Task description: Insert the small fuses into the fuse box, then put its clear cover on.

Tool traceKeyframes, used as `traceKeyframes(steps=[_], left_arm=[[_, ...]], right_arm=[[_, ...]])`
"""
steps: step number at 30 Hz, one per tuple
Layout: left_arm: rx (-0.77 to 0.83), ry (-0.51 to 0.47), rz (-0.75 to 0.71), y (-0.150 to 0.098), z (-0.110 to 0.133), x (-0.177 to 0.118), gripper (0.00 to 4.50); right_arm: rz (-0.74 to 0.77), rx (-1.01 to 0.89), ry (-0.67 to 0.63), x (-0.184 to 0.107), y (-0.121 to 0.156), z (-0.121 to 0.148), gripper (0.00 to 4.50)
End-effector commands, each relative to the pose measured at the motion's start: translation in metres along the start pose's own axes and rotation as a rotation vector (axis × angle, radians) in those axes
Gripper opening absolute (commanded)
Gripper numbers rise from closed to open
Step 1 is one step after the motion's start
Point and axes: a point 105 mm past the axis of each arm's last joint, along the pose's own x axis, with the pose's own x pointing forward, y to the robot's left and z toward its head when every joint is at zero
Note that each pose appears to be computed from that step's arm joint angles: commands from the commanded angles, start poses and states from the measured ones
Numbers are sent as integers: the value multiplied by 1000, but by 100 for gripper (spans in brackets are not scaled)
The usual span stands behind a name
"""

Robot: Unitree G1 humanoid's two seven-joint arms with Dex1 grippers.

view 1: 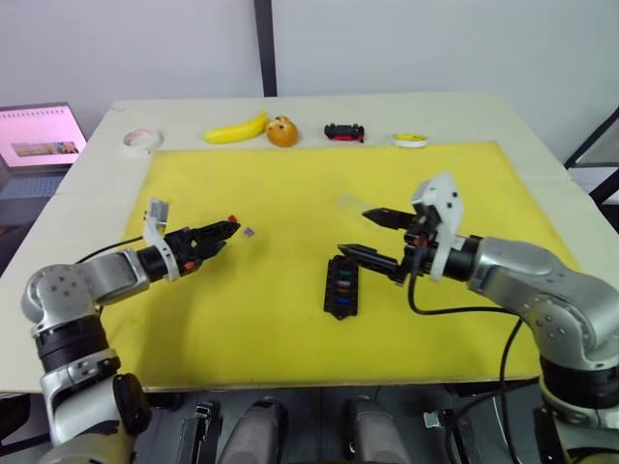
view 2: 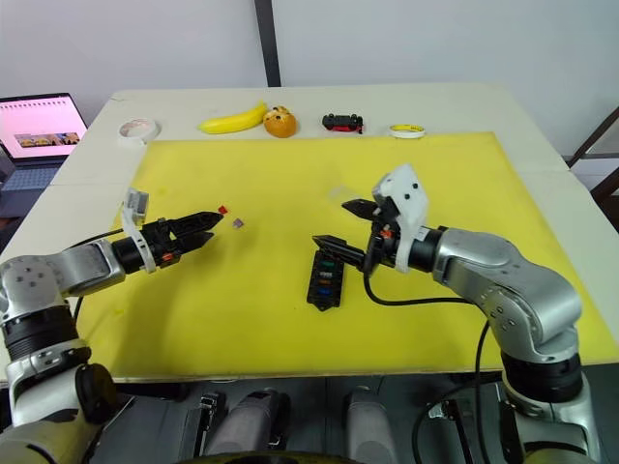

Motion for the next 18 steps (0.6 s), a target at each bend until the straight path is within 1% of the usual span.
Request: traceKeyframes(steps=[1,3,7,13,18], left_arm=[[-69,-49,2,1,13,4,450],[-135,-57,20,8,15,10,450],[-166,-35,9,6,11,17,450],[-186,-26,-49,-5,9,27,450],[-198,-9,-54,-8,3,35,450]], right_arm=[[-17,-23,-24,10,1,8,444],[-21,-24,-18,16,1,6,444],[-23,-28,-18,22,2,5,444],[-35,-27,-25,27,1,5,444],[-37,-30,-19,30,2,2,444]])
